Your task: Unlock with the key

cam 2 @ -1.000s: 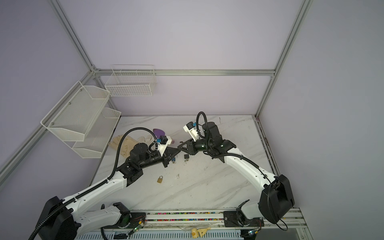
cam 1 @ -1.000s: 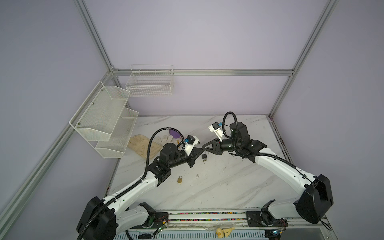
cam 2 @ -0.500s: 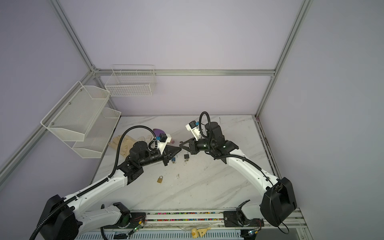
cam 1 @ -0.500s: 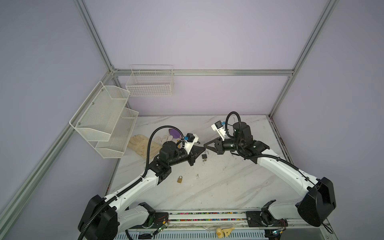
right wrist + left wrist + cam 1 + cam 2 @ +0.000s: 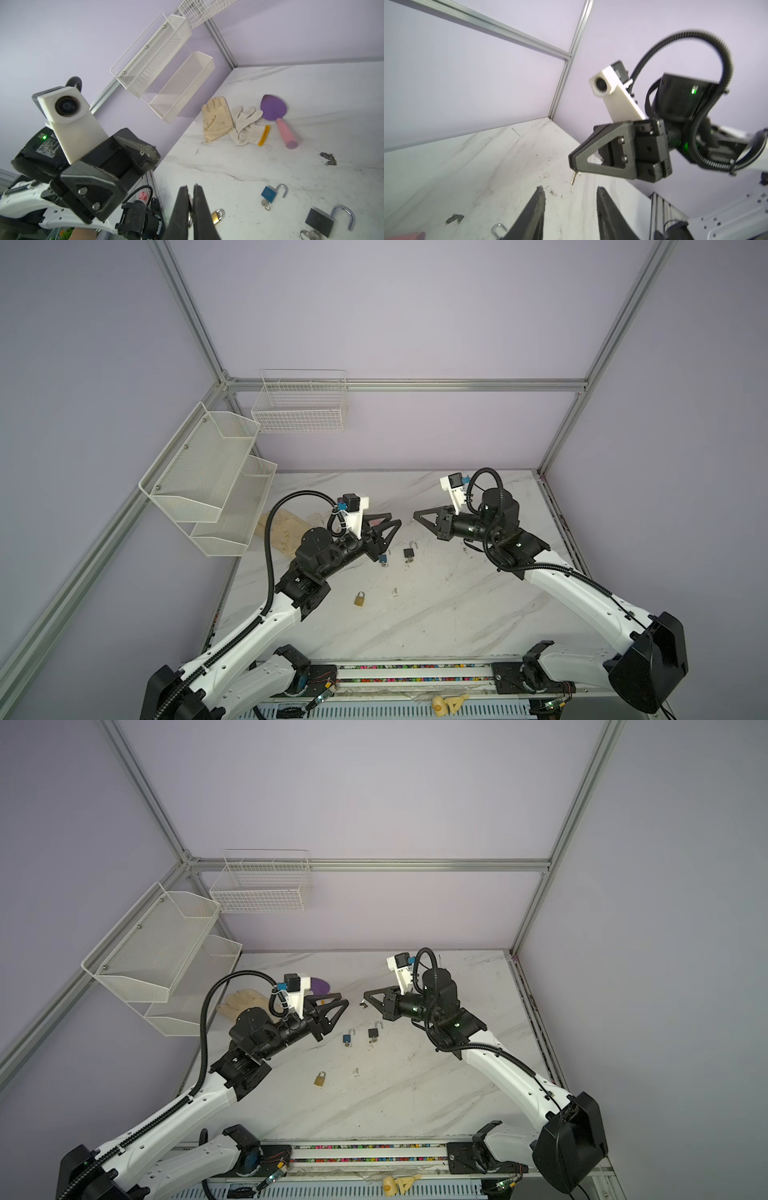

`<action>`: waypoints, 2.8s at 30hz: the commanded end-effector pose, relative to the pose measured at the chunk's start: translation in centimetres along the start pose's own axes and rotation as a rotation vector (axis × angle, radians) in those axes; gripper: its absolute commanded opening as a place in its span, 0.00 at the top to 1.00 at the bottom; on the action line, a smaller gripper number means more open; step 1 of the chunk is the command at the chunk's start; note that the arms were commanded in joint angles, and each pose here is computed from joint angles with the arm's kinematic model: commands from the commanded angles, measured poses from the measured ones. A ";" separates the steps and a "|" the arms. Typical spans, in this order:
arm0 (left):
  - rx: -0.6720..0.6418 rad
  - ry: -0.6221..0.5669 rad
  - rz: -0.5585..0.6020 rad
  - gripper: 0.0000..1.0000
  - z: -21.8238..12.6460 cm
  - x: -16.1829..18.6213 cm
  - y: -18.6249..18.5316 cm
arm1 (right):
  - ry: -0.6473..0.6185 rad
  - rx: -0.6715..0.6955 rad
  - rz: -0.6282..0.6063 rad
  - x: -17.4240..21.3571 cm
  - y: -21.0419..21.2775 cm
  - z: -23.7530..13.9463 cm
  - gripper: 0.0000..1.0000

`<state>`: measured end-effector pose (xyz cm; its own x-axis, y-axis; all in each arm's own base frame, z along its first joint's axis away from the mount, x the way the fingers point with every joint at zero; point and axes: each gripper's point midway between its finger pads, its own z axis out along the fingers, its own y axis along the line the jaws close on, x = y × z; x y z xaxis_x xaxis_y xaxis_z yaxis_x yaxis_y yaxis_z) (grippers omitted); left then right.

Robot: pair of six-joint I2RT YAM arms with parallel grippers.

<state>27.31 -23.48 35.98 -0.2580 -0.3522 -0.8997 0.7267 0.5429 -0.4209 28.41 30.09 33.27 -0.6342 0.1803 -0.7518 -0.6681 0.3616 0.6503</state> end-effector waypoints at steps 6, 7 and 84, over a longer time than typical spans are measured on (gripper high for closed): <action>-0.044 -0.238 -0.511 0.58 -0.2 -2.2 2.2 | -0.299 -0.126 0.104 -3.4 3.0 -0.7 1.00; -0.039 -0.253 -0.537 0.58 0.0 -2.2 2.1 | -0.314 -0.134 0.118 -3.4 3.3 -0.5 1.00; -0.006 -0.215 -0.411 1.00 1.8 -2.9 0.1 | -0.405 -0.041 0.259 -2.7 2.8 1.5 0.58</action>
<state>29.97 -23.79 37.11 -0.4128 -0.7586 -0.5042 0.5290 0.2510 -0.8107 29.02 33.08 36.29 -0.5954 0.6092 -0.5238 -0.5181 0.2071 0.8299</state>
